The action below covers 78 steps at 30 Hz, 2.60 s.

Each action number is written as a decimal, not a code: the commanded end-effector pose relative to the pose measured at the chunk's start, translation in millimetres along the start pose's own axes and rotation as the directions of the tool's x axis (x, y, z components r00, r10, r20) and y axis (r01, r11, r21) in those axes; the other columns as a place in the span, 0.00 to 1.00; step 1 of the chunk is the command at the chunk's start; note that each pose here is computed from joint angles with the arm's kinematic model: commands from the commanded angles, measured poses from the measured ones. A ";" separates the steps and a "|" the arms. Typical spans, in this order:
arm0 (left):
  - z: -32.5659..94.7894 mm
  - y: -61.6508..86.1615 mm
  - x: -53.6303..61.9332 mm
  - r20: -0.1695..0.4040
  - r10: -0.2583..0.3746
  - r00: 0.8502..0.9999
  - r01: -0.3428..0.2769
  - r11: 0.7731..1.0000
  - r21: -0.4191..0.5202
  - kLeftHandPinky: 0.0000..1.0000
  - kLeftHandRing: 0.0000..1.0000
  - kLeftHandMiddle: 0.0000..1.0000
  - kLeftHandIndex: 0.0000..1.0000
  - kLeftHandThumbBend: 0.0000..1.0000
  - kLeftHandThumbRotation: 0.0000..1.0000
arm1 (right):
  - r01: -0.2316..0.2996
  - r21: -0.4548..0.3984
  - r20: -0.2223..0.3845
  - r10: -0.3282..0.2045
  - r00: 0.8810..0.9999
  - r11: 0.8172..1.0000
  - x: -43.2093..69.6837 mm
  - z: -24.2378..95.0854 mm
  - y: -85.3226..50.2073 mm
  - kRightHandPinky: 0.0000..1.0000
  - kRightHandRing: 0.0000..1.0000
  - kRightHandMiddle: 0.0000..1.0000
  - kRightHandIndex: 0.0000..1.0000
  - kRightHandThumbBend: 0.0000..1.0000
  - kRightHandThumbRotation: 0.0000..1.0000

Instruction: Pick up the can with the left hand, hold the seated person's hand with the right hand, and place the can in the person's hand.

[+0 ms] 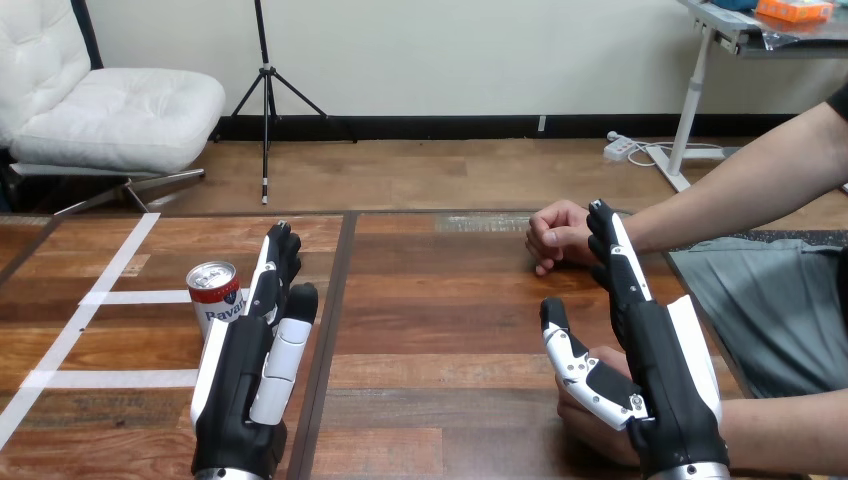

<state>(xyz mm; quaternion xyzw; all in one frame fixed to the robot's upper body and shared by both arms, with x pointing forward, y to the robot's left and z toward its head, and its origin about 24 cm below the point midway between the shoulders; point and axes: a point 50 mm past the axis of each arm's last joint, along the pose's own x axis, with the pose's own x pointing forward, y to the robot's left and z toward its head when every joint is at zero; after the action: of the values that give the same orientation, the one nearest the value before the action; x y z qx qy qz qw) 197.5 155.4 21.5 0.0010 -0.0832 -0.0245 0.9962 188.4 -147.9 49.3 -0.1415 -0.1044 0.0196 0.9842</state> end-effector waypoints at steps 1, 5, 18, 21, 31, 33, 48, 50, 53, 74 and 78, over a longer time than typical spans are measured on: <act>15.3 -4.3 8.8 0.079 -0.013 0.997 0.014 1.000 -0.002 0.94 1.00 1.00 1.00 0.82 0.95 | 0.016 0.003 0.089 -0.017 0.996 1.000 9.8 17.4 -3.1 1.00 1.00 1.00 1.00 0.13 0.00; 15.5 -4.3 8.9 0.081 -0.014 0.997 0.015 1.000 -0.003 0.94 1.00 1.00 1.00 0.82 0.95 | 0.017 -0.002 0.086 -0.017 0.996 1.000 9.7 17.6 -3.1 1.00 1.00 1.00 1.00 0.13 0.00; 16.1 -3.4 8.7 0.088 -0.014 0.996 0.015 1.000 -0.004 0.94 1.00 1.00 1.00 0.82 0.95 | 0.013 0.005 0.090 -0.014 0.996 1.000 10.3 17.0 -3.2 1.00 1.00 1.00 1.00 0.13 0.00; 16.1 -3.3 8.7 0.090 -0.015 0.996 0.016 1.000 -0.004 0.94 1.00 1.00 1.00 0.81 0.95 | 0.012 0.004 0.091 -0.012 0.996 1.000 10.5 17.0 -3.4 1.00 1.00 1.00 1.00 0.13 0.00; 16.9 -3.3 8.8 0.095 -0.013 0.995 0.014 1.000 -0.007 0.94 1.00 1.00 1.00 0.82 0.95 | 0.010 0.007 0.093 -0.011 0.996 1.000 10.8 16.9 -3.4 1.00 1.00 1.00 1.00 0.13 0.00; 17.2 -3.1 8.8 0.097 -0.012 0.995 0.012 1.000 -0.005 0.94 1.00 1.00 1.00 0.81 0.95 | 0.011 0.007 0.092 -0.012 0.996 1.000 10.9 16.9 -3.4 1.00 1.00 1.00 1.00 0.13 0.00; 19.9 2.7 9.6 0.198 0.088 0.976 -0.093 0.996 0.016 0.94 1.00 1.00 1.00 0.75 0.86 | 0.010 0.005 0.093 -0.010 0.996 1.000 11.8 16.7 -4.2 1.00 1.00 1.00 1.00 0.13 0.00; 20.4 3.4 9.8 0.208 0.108 0.972 -0.113 0.994 0.011 0.94 1.00 1.00 1.00 0.76 0.82 | 0.010 0.005 0.091 -0.011 0.996 1.000 11.8 16.6 -4.4 1.00 1.00 1.00 1.00 0.13 0.00; 21.4 5.9 9.7 0.229 0.143 0.963 -0.152 0.988 0.026 0.97 1.00 1.00 1.00 0.77 0.77 | 0.010 0.008 0.091 -0.011 0.996 1.000 11.2 16.4 -4.6 1.00 1.00 1.00 1.00 0.13 0.00; 29.9 21.5 8.0 0.361 0.259 0.896 -0.310 0.946 0.091 1.00 1.00 1.00 1.00 0.76 0.60 | 0.007 0.002 0.087 -0.008 0.996 1.000 11.4 15.8 -5.3 1.00 1.00 1.00 1.00 0.13 0.00; 31.5 22.8 6.4 0.378 0.267 0.886 -0.324 0.942 0.094 1.00 1.00 1.00 1.00 0.76 0.58 | 0.006 0.002 0.084 -0.006 0.996 1.000 11.5 15.6 -5.1 1.00 1.00 1.00 1.00 0.13 0.00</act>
<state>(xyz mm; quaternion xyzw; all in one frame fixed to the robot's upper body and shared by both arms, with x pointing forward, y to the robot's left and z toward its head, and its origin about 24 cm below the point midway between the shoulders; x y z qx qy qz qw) 189.3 182.0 39.4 0.0573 -0.2162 0.1429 0.9641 188.6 -148.7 48.7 -0.1422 -0.1000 0.0232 0.9845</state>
